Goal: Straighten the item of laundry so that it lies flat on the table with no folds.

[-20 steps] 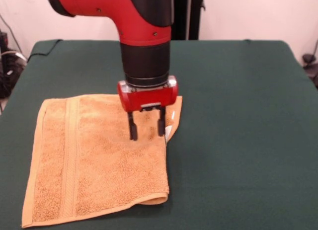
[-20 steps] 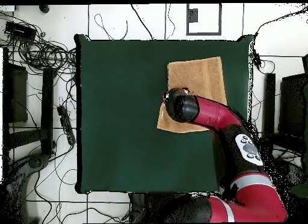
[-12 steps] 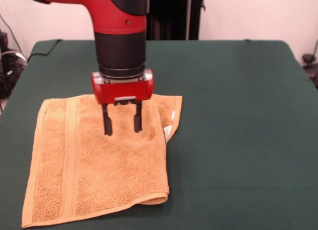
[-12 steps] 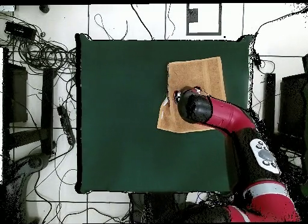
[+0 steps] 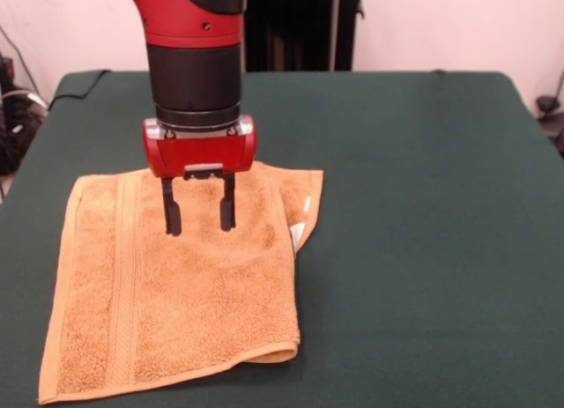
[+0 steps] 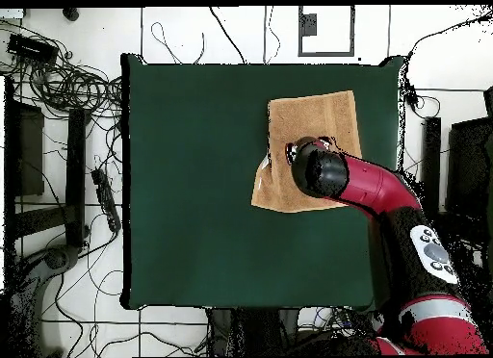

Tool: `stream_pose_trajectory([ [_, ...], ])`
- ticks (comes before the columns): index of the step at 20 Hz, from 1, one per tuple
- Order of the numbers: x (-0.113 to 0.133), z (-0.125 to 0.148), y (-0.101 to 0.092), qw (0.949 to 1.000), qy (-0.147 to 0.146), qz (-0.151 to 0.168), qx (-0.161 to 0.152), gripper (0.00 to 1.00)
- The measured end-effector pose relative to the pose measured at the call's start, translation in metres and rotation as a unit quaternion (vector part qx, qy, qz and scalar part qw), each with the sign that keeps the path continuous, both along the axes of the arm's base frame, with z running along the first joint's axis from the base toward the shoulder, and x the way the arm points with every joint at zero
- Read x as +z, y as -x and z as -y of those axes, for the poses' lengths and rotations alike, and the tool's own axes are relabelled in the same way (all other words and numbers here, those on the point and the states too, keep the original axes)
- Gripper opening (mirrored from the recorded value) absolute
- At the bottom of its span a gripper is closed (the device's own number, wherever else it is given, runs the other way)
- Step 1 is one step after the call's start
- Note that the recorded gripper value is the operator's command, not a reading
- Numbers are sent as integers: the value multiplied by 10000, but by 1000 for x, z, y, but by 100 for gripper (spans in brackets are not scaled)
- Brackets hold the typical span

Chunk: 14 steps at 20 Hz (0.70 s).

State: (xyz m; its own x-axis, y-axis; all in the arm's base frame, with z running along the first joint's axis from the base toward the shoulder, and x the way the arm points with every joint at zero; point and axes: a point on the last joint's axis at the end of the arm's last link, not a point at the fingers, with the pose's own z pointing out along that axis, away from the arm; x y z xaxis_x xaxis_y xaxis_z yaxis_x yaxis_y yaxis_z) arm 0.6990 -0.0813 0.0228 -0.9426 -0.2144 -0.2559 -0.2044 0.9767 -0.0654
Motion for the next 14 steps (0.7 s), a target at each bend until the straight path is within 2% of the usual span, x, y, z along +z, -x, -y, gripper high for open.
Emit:
stream_pose_trajectory([
  [14, 2, -3, -1, 10000, 7, 11, 25, 100],
])
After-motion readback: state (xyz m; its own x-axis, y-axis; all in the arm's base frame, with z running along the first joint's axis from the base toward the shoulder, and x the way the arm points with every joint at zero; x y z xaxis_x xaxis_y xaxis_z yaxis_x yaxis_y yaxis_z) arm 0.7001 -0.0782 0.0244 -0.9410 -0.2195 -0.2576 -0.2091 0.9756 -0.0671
